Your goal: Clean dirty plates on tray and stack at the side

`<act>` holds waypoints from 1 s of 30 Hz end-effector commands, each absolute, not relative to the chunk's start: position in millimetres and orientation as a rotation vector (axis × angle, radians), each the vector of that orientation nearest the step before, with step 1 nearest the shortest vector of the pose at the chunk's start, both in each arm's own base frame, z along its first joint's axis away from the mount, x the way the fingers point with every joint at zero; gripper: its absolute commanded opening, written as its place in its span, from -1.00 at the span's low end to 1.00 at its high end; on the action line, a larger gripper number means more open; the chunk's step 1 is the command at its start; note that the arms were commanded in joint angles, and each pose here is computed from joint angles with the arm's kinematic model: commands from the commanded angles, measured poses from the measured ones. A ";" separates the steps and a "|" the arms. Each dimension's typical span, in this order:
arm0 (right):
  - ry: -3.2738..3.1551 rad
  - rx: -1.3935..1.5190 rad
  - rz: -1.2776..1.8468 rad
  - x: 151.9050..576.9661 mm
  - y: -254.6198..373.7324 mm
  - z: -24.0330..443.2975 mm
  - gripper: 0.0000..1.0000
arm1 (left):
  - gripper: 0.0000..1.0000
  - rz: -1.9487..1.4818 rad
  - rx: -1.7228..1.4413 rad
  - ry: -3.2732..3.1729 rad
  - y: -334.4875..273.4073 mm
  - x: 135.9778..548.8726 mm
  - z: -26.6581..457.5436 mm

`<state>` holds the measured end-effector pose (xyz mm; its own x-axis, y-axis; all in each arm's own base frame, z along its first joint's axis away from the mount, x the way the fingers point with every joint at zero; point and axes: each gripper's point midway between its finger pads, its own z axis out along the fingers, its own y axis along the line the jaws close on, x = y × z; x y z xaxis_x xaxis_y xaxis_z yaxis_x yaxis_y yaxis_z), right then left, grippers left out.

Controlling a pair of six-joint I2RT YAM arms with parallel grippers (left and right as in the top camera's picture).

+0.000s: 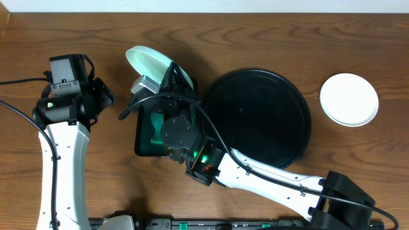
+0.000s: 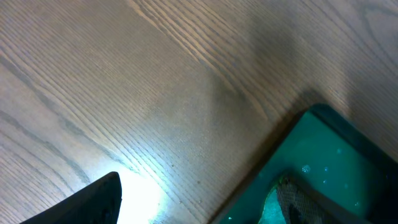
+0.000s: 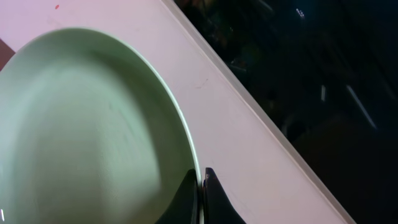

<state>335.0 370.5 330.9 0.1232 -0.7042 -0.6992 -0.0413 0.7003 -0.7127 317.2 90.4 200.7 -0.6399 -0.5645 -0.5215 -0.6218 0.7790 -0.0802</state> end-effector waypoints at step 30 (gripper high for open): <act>1.622 -0.293 -0.321 345.3 337.2 298.7 -0.98 | 0.61 0.151 -0.890 2.414 93.3 318.0 207.7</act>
